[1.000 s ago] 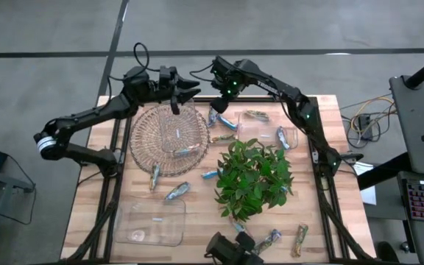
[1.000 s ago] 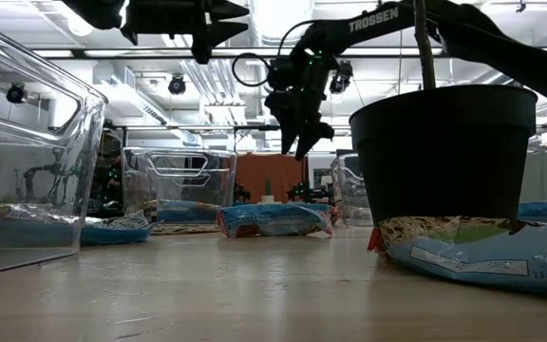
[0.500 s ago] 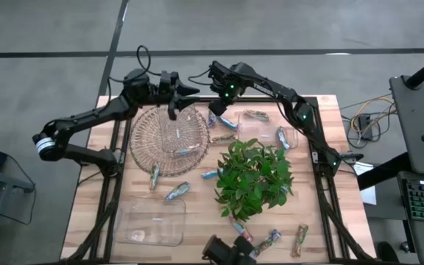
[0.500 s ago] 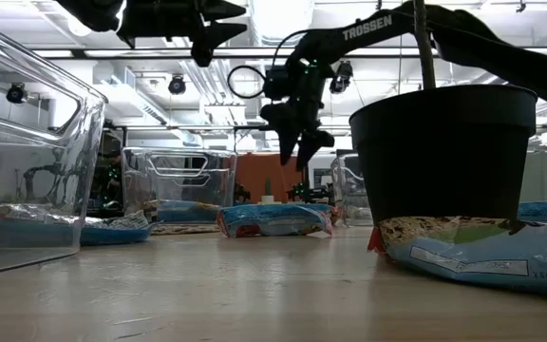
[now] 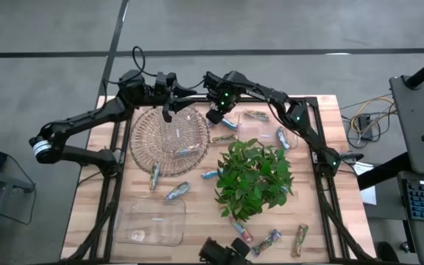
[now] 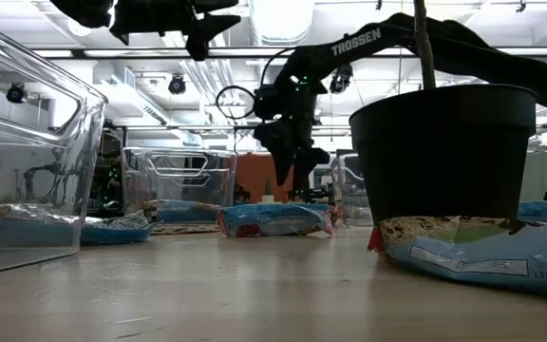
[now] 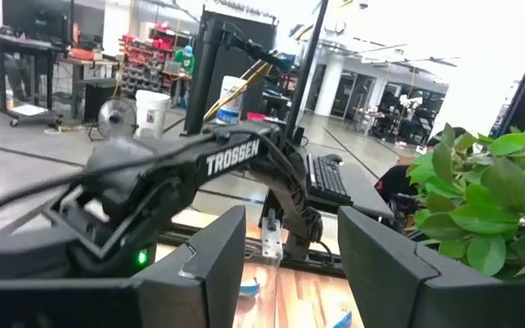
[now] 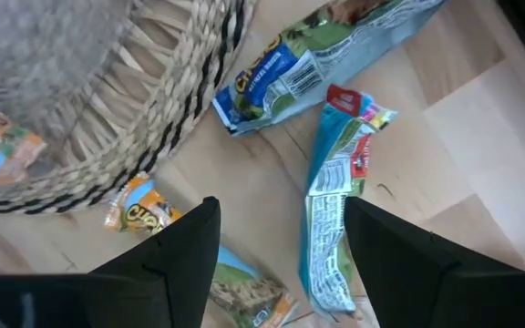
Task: Pick and place Granola Bars by type
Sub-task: Put the top red granola bar into the top right transparent bin
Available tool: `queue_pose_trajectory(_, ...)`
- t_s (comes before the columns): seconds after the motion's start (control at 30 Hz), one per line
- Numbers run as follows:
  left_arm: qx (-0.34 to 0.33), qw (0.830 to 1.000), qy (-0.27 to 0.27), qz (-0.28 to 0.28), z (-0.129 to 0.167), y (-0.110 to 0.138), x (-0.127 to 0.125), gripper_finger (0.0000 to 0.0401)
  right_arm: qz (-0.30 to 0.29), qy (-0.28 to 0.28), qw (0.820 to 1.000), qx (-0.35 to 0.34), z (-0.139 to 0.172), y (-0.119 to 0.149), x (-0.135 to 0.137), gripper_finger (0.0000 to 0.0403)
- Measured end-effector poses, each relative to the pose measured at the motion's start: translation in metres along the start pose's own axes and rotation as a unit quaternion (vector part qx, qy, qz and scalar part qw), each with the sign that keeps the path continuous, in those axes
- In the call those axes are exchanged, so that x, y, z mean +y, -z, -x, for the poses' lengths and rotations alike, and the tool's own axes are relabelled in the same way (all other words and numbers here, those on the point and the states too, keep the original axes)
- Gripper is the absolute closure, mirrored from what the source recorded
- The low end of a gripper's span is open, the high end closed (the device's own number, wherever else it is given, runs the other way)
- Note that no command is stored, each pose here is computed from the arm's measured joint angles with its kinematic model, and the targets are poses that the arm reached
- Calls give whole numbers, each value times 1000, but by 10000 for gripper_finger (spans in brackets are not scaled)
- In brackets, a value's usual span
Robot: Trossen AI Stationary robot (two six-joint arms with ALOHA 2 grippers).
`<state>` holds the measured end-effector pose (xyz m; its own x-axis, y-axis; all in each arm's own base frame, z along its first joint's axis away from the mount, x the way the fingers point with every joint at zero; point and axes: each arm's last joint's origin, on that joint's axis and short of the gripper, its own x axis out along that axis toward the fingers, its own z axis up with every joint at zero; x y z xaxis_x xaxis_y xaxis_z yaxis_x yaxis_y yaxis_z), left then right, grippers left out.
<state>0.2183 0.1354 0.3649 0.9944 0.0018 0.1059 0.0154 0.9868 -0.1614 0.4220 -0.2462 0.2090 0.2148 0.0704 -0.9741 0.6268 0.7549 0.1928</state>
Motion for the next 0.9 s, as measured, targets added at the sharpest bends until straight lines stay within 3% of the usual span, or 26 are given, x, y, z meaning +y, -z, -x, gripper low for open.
queue_pose_trajectory(0.3,-1,1000,11,6,2,-2,-3,243,1,34,999,10,-13,-2,-7,179)
queue_pose_trajectory(0.9,-2,1000,13,6,2,-3,-3,243,-14,21,997,69,-44,3,-17,179)
